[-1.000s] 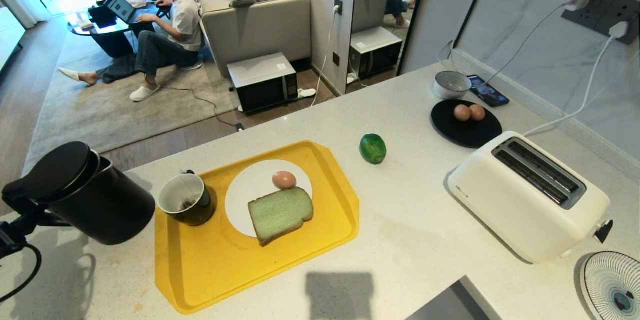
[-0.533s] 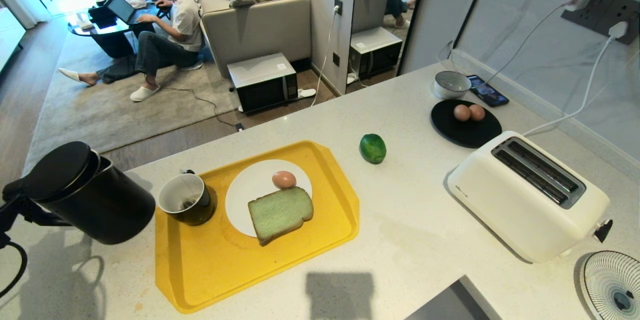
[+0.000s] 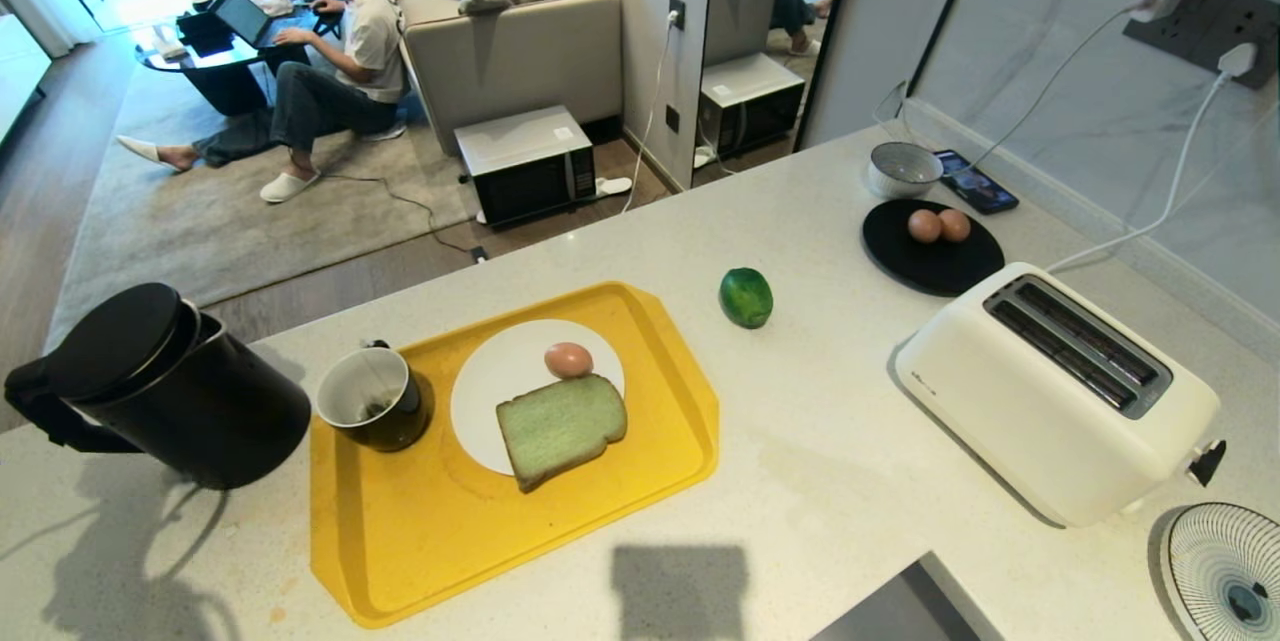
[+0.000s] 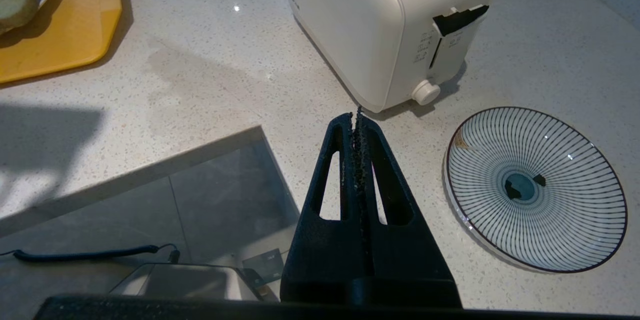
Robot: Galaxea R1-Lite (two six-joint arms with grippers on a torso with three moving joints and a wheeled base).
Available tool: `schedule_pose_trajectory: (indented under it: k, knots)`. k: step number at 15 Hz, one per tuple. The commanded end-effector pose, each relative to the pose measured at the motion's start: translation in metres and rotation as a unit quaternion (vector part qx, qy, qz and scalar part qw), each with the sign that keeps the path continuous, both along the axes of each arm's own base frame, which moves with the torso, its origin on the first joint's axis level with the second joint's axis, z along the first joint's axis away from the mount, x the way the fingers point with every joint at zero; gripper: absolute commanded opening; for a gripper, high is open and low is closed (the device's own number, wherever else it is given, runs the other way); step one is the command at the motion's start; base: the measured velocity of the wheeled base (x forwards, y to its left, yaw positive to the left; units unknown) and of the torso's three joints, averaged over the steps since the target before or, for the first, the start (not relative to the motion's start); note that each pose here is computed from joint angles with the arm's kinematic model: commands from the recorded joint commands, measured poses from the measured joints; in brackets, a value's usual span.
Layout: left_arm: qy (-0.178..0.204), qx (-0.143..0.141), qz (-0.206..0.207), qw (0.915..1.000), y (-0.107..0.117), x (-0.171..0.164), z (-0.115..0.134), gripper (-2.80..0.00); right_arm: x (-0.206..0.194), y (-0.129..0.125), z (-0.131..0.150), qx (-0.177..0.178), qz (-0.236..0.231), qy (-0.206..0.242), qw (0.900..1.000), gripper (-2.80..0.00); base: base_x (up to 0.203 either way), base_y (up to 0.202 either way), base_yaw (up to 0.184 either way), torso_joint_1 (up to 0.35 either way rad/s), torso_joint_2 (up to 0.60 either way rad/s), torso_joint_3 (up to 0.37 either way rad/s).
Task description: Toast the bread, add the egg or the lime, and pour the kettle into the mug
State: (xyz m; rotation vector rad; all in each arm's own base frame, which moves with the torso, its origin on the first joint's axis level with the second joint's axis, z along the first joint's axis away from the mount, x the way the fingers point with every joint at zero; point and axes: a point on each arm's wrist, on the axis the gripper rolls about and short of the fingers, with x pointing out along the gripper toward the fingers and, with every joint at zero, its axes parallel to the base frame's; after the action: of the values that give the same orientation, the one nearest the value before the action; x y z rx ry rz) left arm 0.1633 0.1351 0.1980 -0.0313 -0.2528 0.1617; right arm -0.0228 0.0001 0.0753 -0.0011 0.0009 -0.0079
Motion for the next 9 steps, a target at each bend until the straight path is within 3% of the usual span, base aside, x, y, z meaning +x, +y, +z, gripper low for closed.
schedule_pose_trajectory:
  k: [1,4,7,9]
  knots:
    - [-0.021,-0.017,-0.028,0.9992,-0.018,-0.008,0.029,-2.8,0.0,0.0,0.0,0.0,0.0,0.0,1.0,-2.8,0.0,0.0,0.0,0.0,0.0,0.0]
    - [0.048,-0.126,-0.056,0.9893,-0.041,-0.02,0.046,-2.8,0.0,0.0,0.0,0.0,0.0,0.0,1.0,-2.8,0.0,0.0,0.0,0.0,0.0,0.0]
    - [0.114,-0.247,-0.084,0.9586,-0.061,-0.03,0.071,-2.8,0.0,0.0,0.0,0.0,-0.001,0.0,1.0,-2.8,0.0,0.0,0.0,0.0,0.0,0.0]
    - [0.13,-0.316,-0.095,0.935,-0.067,-0.031,0.083,-2.8,0.0,0.0,0.0,0.0,0.0,0.0,1.0,-2.8,0.0,0.0,0.0,0.0,0.0,0.0]
